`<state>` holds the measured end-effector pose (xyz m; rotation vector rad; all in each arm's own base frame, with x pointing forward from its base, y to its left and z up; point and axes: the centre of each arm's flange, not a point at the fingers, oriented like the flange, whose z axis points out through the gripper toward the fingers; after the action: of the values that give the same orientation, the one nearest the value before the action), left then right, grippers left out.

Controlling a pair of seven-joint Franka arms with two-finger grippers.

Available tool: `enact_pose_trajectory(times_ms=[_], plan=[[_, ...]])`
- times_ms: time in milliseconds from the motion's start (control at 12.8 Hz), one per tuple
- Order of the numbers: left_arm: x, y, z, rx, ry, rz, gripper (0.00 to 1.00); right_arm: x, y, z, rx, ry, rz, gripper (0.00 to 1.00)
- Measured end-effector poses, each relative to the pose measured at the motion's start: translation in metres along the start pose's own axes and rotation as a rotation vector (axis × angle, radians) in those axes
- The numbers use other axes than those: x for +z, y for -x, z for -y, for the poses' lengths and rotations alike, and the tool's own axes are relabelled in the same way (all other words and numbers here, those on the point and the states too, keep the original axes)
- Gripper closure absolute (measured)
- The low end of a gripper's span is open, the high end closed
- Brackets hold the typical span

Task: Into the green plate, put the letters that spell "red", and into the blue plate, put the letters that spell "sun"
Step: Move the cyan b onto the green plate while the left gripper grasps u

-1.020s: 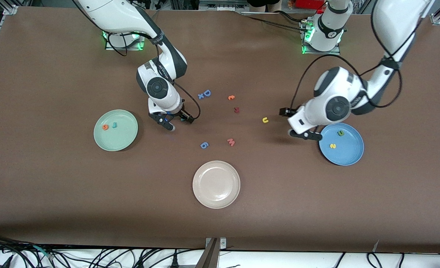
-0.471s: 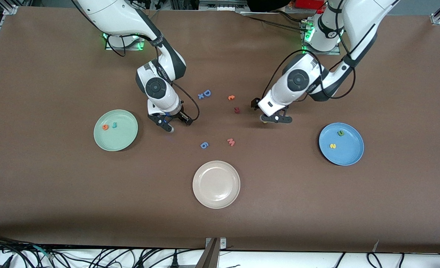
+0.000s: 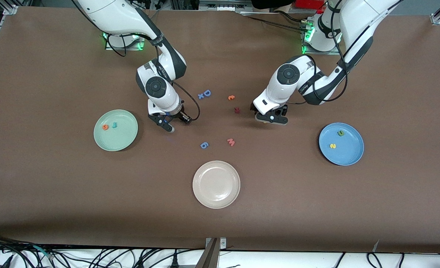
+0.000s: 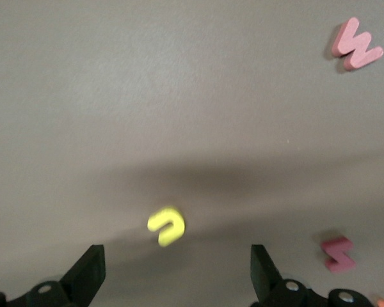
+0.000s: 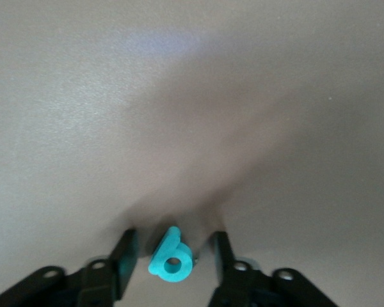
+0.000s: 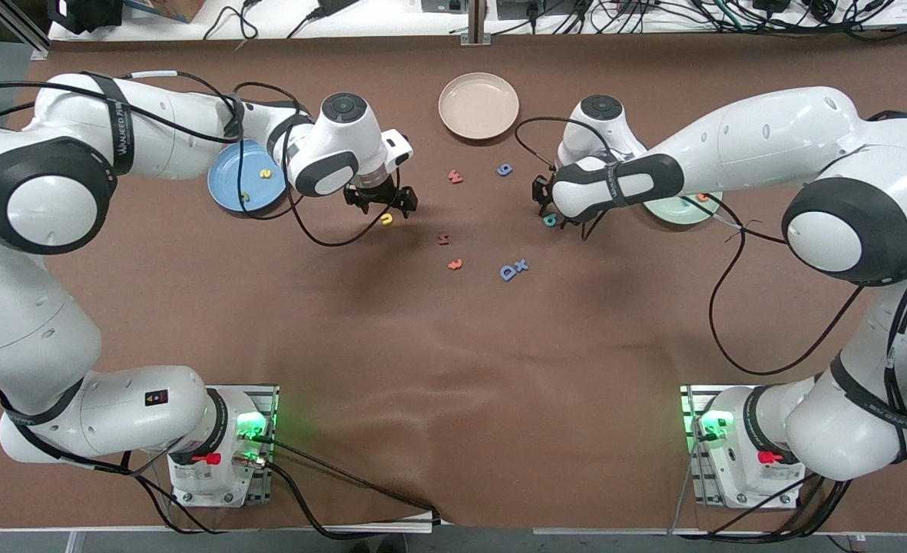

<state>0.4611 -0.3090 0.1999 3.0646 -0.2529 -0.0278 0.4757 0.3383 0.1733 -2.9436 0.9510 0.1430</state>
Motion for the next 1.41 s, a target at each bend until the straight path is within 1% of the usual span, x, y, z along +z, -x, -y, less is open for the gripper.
enact_pose_trajectory(times_ms=[78, 157, 314, 627, 706, 863, 941, 1098, 1176, 1255, 1412], plan=[[0.011, -0.004, 0.007, 0.009, 0.009, -0.013, 0.0, -0.001, 0.0, 0.0, 0.0, -0.001, -0.001, 0.63], [0.021, -0.007, 0.014, 0.004, 0.02, -0.011, 0.0, -0.002, 0.0, 0.0, 0.0, -0.002, -0.001, 0.74], [0.029, -0.009, 0.018, -0.004, 0.035, -0.005, 0.01, -0.002, 0.0, 0.0, 0.0, -0.002, -0.001, 0.74], [0.028, -0.009, 0.015, -0.019, 0.038, -0.006, 0.04, -0.003, 0.0, 0.0, -0.004, 0.005, 0.001, 0.74], [0.028, -0.008, 0.014, -0.022, 0.038, -0.005, 0.04, -0.006, -0.002, 0.0, -0.009, 0.024, 0.007, 0.74], [0.03, -0.006, 0.012, -0.03, 0.03, 0.003, 0.04, -0.029, -0.014, -0.001, -0.03, 0.093, 0.028, 0.74], [0.031, -0.004, 0.011, -0.03, 0.019, 0.014, 0.05, -0.048, -0.026, -0.004, -0.049, 0.127, 0.037, 0.74], [0.032, -0.002, 0.009, -0.031, 0.009, 0.024, 0.06, -0.085, -0.058, -0.021, -0.101, 0.171, 0.049, 0.74], [0.032, -0.001, 0.009, -0.032, 0.009, 0.024, 0.13, -0.099, -0.076, -0.034, -0.132, 0.189, 0.057, 0.74], [0.032, -0.001, 0.008, -0.033, 0.008, 0.024, 0.25, -0.11, -0.096, -0.05, -0.169, 0.203, 0.067, 0.74], [0.03, -0.002, 0.01, -0.049, 0.0, 0.022, 0.45, -0.118, -0.142, -0.087, -0.245, 0.221, 0.085, 0.74]])
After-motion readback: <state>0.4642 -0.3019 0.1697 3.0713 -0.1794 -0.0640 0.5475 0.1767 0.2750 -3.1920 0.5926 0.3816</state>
